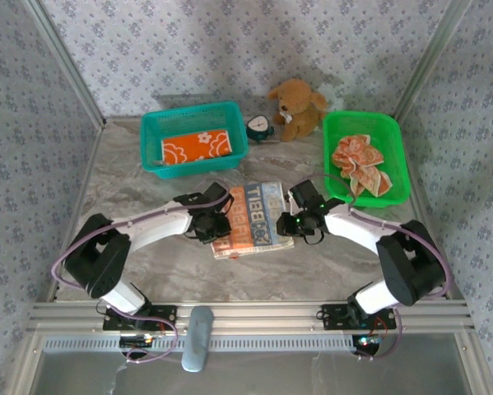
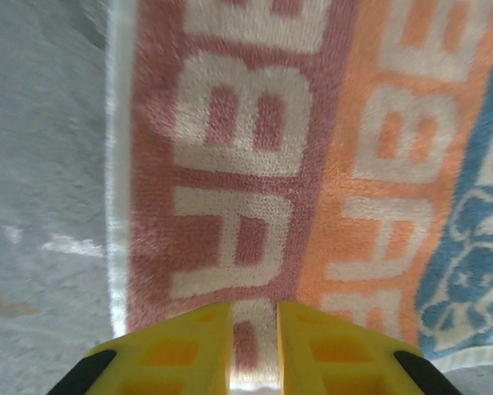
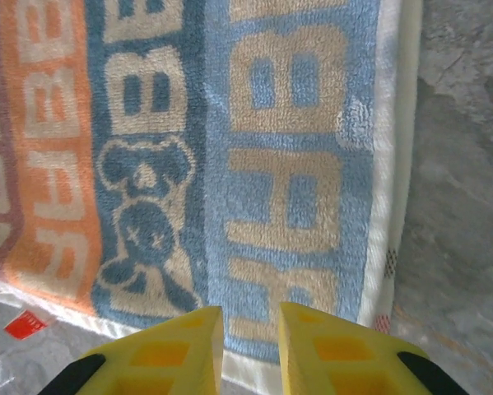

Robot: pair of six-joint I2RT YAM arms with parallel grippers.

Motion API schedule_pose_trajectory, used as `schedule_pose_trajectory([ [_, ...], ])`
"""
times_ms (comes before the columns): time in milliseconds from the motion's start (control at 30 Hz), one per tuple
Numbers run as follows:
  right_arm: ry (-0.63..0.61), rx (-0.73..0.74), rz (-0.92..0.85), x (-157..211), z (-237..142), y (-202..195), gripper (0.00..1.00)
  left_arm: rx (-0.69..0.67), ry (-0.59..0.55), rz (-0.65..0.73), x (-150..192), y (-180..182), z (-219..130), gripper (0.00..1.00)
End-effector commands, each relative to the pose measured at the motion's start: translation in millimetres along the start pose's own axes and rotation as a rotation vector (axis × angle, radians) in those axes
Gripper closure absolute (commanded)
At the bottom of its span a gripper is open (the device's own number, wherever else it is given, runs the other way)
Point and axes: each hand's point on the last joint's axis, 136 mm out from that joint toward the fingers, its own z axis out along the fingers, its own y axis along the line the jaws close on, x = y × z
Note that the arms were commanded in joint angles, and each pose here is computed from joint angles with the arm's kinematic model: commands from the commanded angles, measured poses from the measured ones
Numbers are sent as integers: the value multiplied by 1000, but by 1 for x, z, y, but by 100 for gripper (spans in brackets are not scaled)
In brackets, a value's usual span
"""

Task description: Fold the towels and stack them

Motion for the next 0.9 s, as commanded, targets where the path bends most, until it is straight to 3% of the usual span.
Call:
schedule_pose_trajectory([
  [0, 27, 40, -16, 10, 9, -12, 75, 5, 85, -18, 19, 10, 16, 80],
  [167, 72, 52, 15, 36, 14, -23, 75, -58, 154, -34, 39, 36, 26, 81],
  [333, 90, 33, 44, 63, 8, -17, 76, -159, 154, 12, 44, 65, 12, 81],
  [467, 96, 25, 38, 78, 1, -8, 76, -141, 150, 32, 44, 67, 2, 80],
  [633, 44, 15, 11, 54, -18, 6, 74, -63, 80, 71, 19, 38, -19, 74],
  [867, -48, 36, 0, -20, -24, 8, 73, -20, -89, 89, -56, 12, -35, 74],
])
